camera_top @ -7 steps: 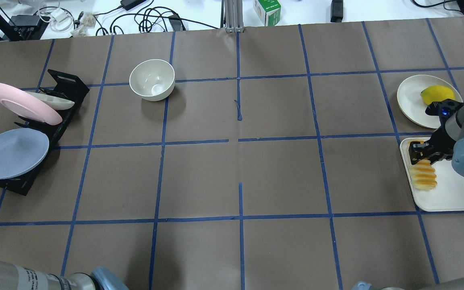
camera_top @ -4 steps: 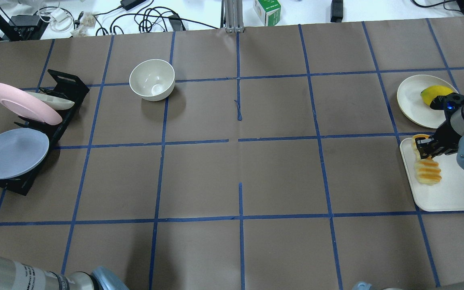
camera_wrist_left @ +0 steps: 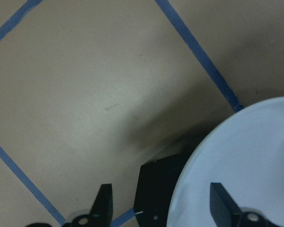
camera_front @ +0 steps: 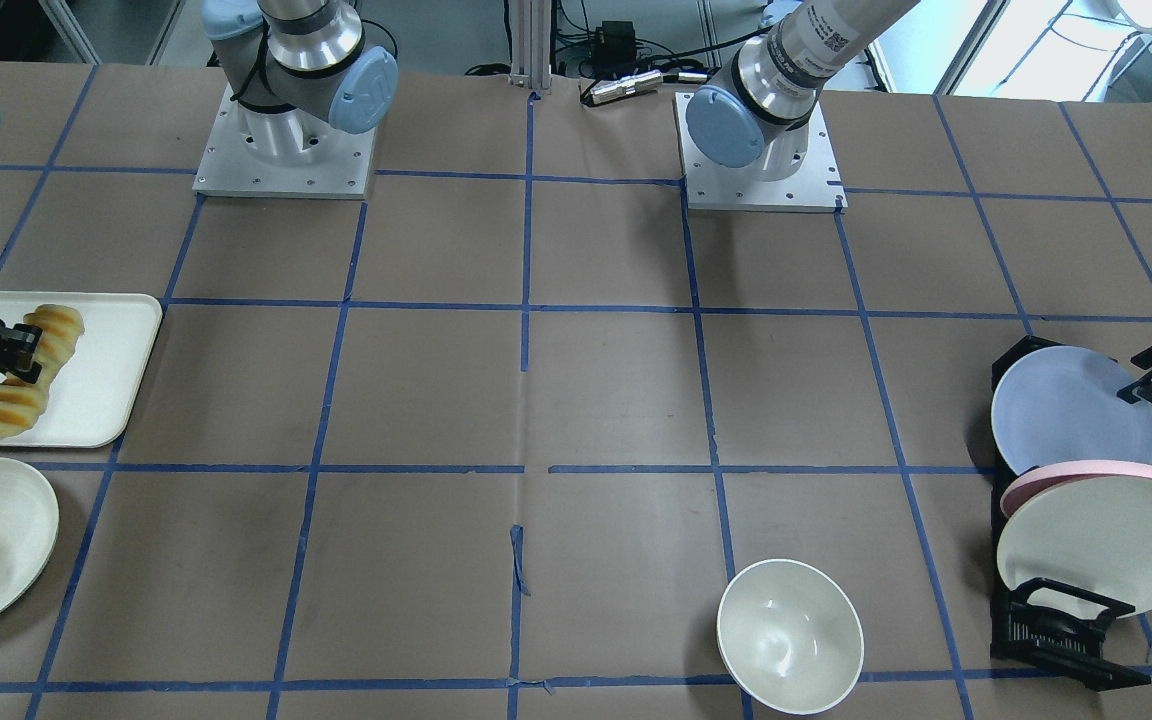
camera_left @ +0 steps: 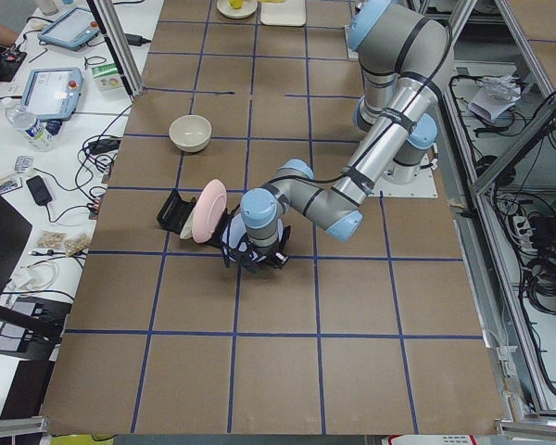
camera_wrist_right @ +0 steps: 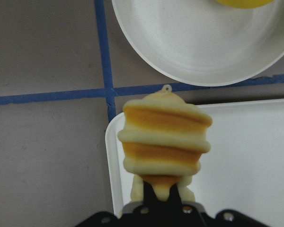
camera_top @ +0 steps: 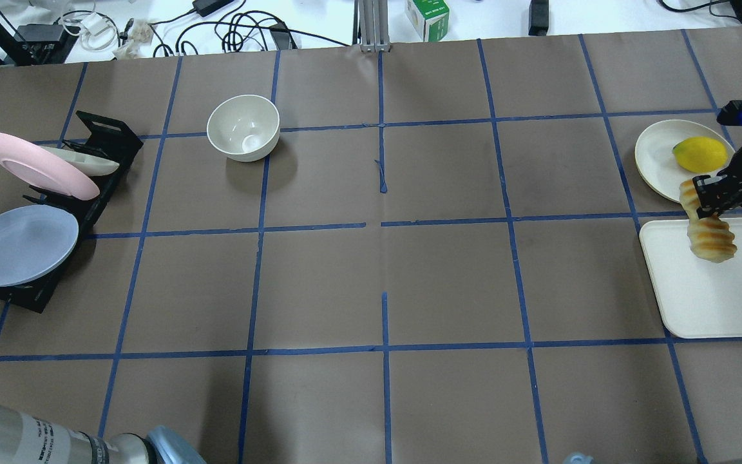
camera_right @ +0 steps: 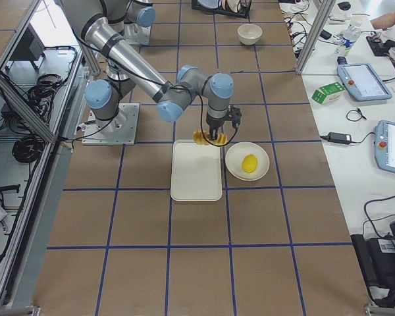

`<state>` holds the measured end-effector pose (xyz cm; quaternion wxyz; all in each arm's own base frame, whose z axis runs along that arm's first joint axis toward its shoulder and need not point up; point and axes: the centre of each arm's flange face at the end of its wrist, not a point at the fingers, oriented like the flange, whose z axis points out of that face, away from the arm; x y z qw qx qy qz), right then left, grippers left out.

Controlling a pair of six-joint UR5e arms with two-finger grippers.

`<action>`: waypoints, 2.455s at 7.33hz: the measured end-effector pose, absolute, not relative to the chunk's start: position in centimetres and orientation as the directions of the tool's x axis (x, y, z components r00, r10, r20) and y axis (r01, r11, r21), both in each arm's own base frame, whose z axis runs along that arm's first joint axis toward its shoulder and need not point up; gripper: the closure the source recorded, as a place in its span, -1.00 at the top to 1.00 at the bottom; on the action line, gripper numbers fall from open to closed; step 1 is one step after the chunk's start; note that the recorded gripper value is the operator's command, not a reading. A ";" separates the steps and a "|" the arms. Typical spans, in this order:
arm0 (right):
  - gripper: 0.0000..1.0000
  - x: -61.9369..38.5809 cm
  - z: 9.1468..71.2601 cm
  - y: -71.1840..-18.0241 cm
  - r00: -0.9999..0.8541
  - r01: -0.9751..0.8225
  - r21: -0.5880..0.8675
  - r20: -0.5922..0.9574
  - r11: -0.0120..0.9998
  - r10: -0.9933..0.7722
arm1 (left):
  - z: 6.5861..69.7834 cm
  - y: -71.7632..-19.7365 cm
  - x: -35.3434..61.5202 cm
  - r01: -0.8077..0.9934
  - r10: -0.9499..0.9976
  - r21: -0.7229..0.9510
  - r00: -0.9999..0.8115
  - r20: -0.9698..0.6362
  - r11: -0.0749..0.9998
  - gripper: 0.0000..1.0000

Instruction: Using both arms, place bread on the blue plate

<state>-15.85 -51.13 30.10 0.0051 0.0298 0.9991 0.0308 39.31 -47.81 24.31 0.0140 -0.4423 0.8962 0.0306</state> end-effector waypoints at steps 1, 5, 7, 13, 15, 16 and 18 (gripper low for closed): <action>-0.92 -15.2 32.1 -52.1 -0.999 0.044 0.076 -0.026 0.996 0.046 | 24.4 -47.8 39.3 -0.790 -0.788 0.045 -0.613 -0.053 0.611 -1.00; -0.92 -9.9 37.4 -55.1 -0.999 -0.019 0.095 -0.033 0.995 -0.016 | 26.0 -47.4 38.7 -0.779 -0.777 0.061 -0.627 -0.053 0.625 -1.00; -1.00 -8.9 37.9 -55.3 -0.999 -0.019 0.094 -0.031 0.995 -0.017 | 29.7 -47.2 37.2 -0.765 -0.764 0.089 -0.643 -0.054 0.637 -1.00; -1.00 -6.2 39.3 -55.5 -0.999 -0.007 0.084 -0.041 0.996 -0.004 | 40.9 -48.7 20.3 -0.625 -0.636 0.211 -0.771 -0.017 0.752 -1.00; -1.00 -5.8 39.8 -55.7 -0.999 -0.009 0.071 -0.053 0.997 -0.005 | 43.4 -51.2 11.2 -0.506 -0.515 0.133 -0.857 0.037 0.852 -1.00; -1.00 -5.7 40.5 -56.0 -0.999 -0.012 0.055 -0.051 0.998 -0.009 | 44.1 -52.8 5.5 -0.420 -0.423 0.063 -0.904 0.052 0.905 -1.00; -1.00 -5.4 42.6 -57.1 -0.999 -0.021 0.017 -0.040 1.000 -0.020 | 42.7 -54.7 -6.8 -0.265 -0.260 -0.051 -0.961 0.093 0.963 -1.00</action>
